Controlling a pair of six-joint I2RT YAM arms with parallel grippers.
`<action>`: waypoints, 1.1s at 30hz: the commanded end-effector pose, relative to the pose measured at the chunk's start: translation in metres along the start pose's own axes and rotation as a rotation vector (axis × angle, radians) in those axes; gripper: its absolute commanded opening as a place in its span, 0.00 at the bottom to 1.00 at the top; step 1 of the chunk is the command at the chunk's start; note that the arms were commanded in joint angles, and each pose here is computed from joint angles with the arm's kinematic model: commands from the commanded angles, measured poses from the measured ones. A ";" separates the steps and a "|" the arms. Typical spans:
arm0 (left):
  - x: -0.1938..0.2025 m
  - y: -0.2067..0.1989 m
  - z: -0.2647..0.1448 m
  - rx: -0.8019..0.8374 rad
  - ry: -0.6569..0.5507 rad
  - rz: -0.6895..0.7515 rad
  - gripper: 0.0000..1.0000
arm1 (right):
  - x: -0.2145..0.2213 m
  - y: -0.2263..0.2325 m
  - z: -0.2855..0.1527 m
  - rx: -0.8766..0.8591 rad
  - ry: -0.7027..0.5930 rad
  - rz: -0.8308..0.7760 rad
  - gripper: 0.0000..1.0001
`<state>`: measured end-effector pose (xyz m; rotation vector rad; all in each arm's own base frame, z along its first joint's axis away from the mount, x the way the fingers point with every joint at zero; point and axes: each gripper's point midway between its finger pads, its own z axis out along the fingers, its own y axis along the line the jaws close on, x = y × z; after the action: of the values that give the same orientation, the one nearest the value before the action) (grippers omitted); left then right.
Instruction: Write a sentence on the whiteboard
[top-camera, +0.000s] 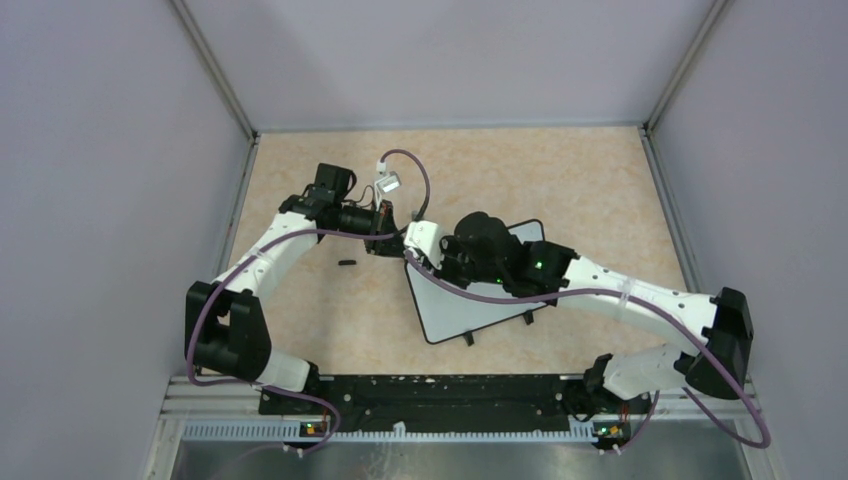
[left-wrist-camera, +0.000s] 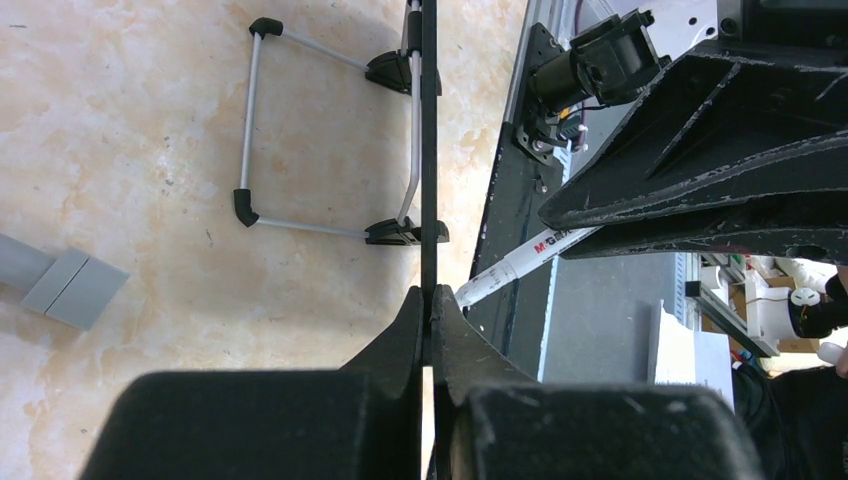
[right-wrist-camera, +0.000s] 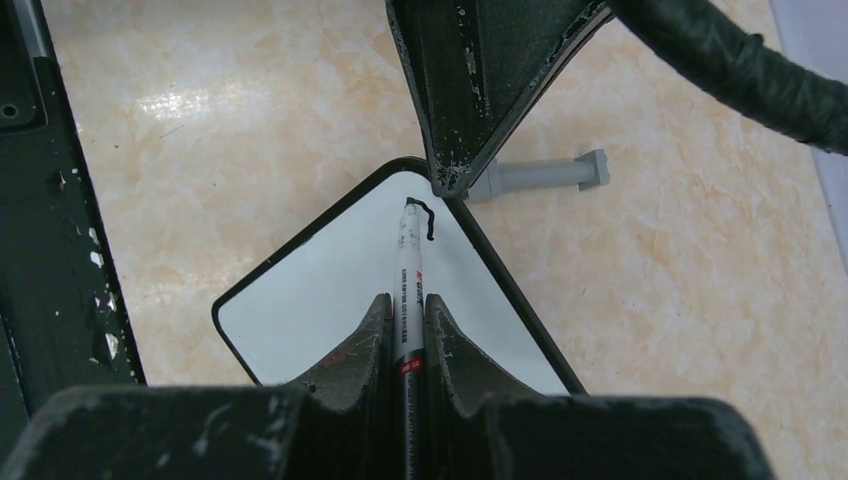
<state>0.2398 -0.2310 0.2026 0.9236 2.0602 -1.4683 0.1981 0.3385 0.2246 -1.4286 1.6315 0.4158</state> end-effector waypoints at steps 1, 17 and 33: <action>-0.003 -0.010 -0.001 0.031 -0.015 0.036 0.00 | -0.013 0.002 0.002 -0.003 -0.031 -0.027 0.00; 0.000 -0.007 0.000 0.019 -0.011 0.037 0.00 | 0.011 0.024 -0.003 -0.094 0.009 -0.046 0.00; 0.001 -0.007 -0.001 0.007 -0.012 0.038 0.00 | 0.011 0.006 -0.014 0.013 0.010 -0.039 0.00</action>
<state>0.2404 -0.2309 0.2011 0.9302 2.0460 -1.4576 0.1846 0.3216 0.1999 -1.5117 1.6603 0.3886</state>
